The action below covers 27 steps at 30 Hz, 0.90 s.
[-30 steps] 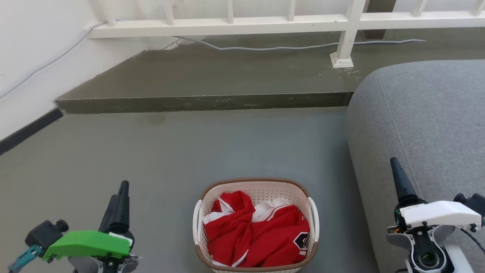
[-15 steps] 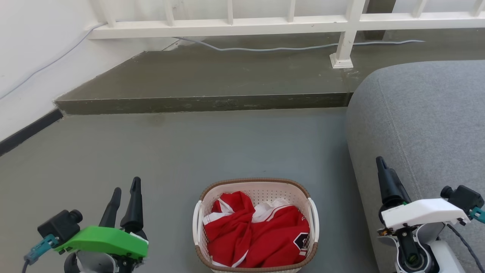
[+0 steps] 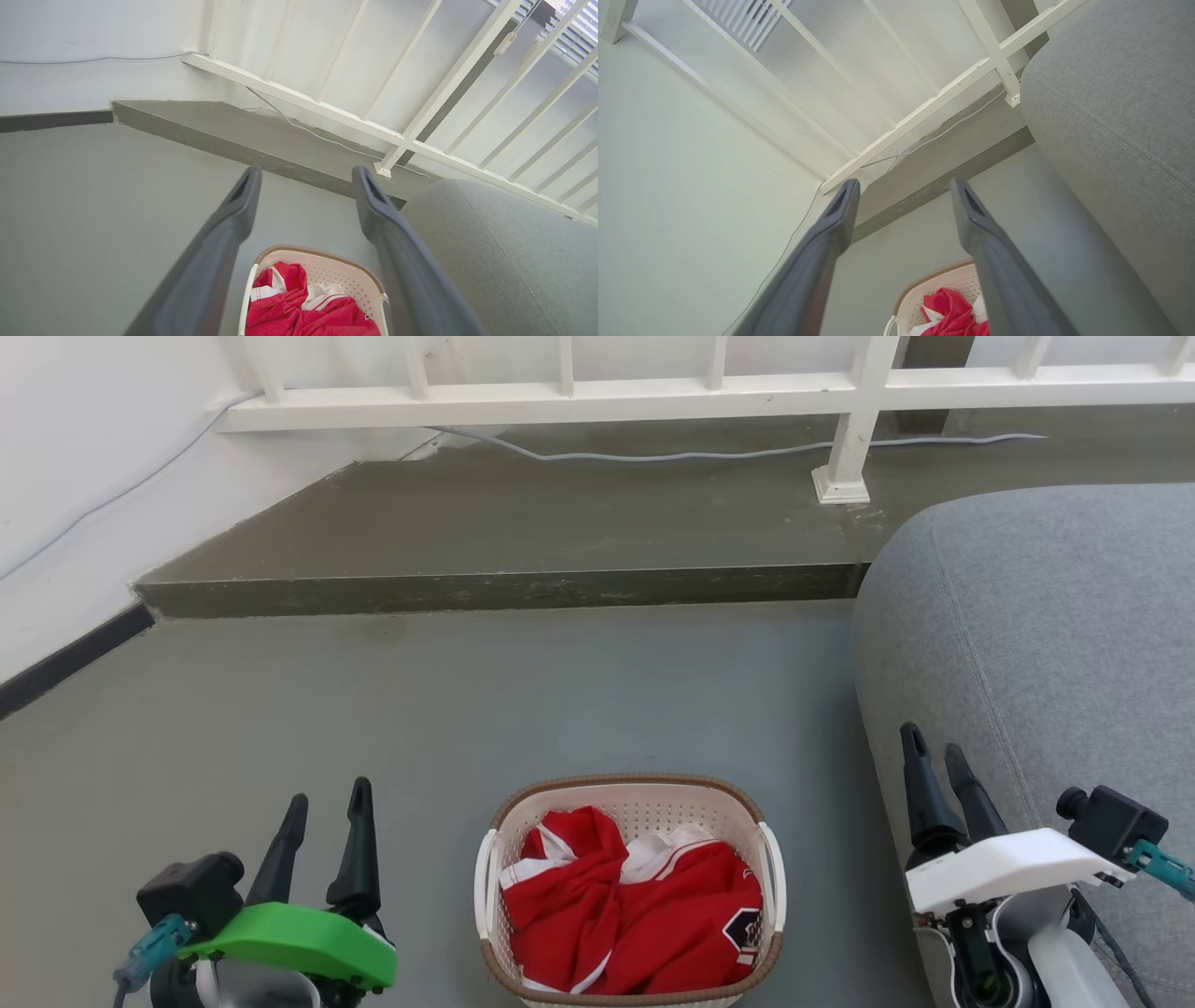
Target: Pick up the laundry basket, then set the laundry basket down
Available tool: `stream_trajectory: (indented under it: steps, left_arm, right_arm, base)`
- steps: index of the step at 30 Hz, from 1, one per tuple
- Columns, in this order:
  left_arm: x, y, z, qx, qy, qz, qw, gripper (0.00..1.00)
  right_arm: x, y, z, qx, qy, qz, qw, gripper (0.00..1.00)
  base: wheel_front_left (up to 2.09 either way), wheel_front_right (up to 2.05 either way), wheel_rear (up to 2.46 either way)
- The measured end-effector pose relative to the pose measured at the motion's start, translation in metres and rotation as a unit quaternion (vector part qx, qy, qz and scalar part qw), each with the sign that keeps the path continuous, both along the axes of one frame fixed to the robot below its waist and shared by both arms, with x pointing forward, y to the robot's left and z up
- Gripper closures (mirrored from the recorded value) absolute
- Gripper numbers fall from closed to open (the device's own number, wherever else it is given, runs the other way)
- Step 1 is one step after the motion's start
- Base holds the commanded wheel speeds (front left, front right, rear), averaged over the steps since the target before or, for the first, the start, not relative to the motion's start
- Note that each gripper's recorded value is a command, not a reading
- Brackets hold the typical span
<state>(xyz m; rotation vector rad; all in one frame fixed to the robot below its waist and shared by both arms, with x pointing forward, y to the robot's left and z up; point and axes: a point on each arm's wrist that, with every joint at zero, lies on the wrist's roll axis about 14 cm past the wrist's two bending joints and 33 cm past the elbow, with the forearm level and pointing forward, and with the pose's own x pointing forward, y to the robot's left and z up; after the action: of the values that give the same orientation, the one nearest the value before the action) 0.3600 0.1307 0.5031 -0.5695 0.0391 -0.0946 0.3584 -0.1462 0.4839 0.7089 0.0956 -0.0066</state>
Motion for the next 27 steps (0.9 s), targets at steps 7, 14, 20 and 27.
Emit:
stream_trajectory:
  steps: [7,14,20,27]
  left_arm:
    - [0.001,-0.001,0.01,0.052,-0.024,0.004,0.998,0.0]
    - [-0.002,-0.007,0.016,0.105,-0.047,0.0,0.993,0.0]
    - [-0.003,-0.009,0.023,0.142,-0.067,0.002,0.988,0.0]
    - [-0.007,-0.016,0.029,0.189,-0.091,-0.002,0.978,0.0]
  right_arm:
    - [0.0,0.004,0.007,-0.048,-0.017,0.004,0.999,0.0]
    - [0.0,0.008,0.015,-0.091,-0.036,0.005,0.995,0.0]
    - [-0.003,0.011,0.02,-0.129,-0.051,0.007,0.99,0.0]
    - [-0.004,0.016,0.029,-0.171,-0.072,0.008,0.983,0.0]
  base:
    - [0.0,0.0,0.0]
    - [0.0,0.0,0.0]
    - [0.0,0.0,0.0]
    - [0.0,0.0,0.0]
